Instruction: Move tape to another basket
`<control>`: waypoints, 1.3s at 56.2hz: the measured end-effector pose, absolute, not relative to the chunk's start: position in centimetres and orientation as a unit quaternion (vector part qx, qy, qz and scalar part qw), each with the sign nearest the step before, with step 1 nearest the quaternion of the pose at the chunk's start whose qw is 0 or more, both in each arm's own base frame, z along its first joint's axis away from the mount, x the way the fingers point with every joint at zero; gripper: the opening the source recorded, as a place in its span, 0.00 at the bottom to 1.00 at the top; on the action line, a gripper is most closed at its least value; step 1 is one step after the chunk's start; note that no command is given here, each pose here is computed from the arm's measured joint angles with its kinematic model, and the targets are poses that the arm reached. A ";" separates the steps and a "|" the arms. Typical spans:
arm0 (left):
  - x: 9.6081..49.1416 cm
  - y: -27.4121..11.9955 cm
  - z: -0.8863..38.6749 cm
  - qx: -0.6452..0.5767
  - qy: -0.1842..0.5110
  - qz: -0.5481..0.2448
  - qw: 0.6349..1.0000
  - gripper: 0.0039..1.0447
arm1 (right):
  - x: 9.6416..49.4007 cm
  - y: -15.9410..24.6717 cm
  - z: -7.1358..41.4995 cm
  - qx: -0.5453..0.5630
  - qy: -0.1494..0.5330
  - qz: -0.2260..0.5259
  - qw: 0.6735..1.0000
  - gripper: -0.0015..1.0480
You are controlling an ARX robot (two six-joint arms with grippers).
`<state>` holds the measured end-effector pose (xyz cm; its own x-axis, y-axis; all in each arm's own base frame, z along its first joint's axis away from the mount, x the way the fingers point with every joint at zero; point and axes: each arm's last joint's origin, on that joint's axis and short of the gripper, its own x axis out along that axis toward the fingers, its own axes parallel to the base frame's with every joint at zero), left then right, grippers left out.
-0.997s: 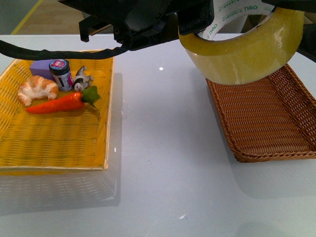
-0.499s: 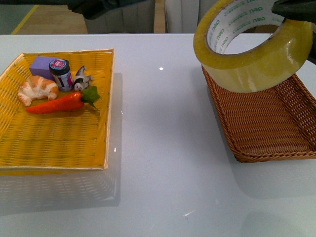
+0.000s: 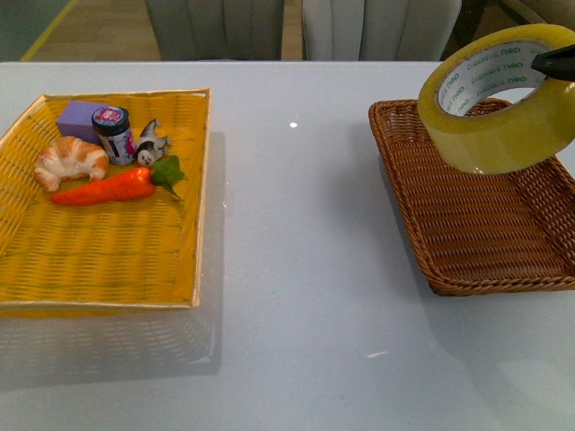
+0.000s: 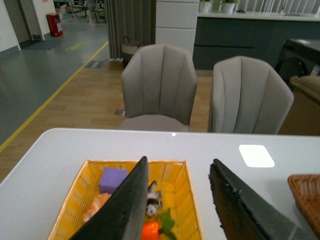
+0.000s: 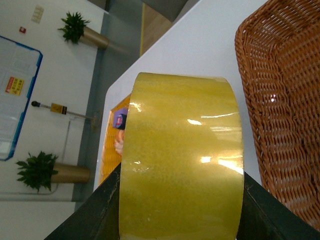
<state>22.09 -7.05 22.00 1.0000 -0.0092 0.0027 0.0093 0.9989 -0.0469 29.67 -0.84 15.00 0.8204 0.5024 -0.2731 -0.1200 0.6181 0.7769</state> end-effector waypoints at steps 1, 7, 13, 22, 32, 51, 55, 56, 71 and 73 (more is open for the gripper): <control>21.8 -6.7 21.7 -0.020 0.002 -0.005 1.000 0.31 | 30.0 -0.9 14.9 0.400 0.240 0.177 0.867 0.46; 20.4 -5.3 20.5 -0.010 0.009 -0.005 1.000 0.14 | 31.8 -1.5 13.7 0.411 0.242 0.158 0.865 0.46; 19.1 -4.1 19.9 -0.007 0.003 -0.007 1.000 0.01 | 33.8 -2.4 11.8 0.419 0.247 0.118 0.866 0.46; 17.3 -2.7 18.9 -0.006 0.004 -0.004 1.000 0.01 | 36.8 -2.6 8.7 0.436 0.261 0.086 0.857 0.46; 16.0 -1.8 18.3 -0.005 0.004 -0.003 1.000 0.01 | 39.6 -2.4 7.0 0.441 0.259 0.071 0.856 0.46; 14.0 -0.1 17.4 -0.005 0.004 0.001 1.000 0.01 | 41.5 -1.4 3.3 0.437 0.292 0.043 0.849 0.46; 13.6 -0.1 16.8 -0.005 -0.003 -0.001 1.000 0.01 | 41.5 -1.5 3.1 0.436 0.293 0.042 0.850 0.46; 13.6 -0.1 16.8 -0.005 -0.001 -0.002 1.000 0.01 | 41.5 -1.6 3.1 0.436 0.292 0.041 0.850 0.46; 12.7 -0.1 17.0 -0.005 -0.006 -0.002 1.000 0.01 | 39.8 -3.4 1.9 0.435 0.295 0.017 0.850 0.74; 12.6 -0.1 17.0 -0.005 -0.005 -0.002 1.000 0.01 | 39.4 -3.7 1.7 0.436 0.295 0.012 0.850 0.80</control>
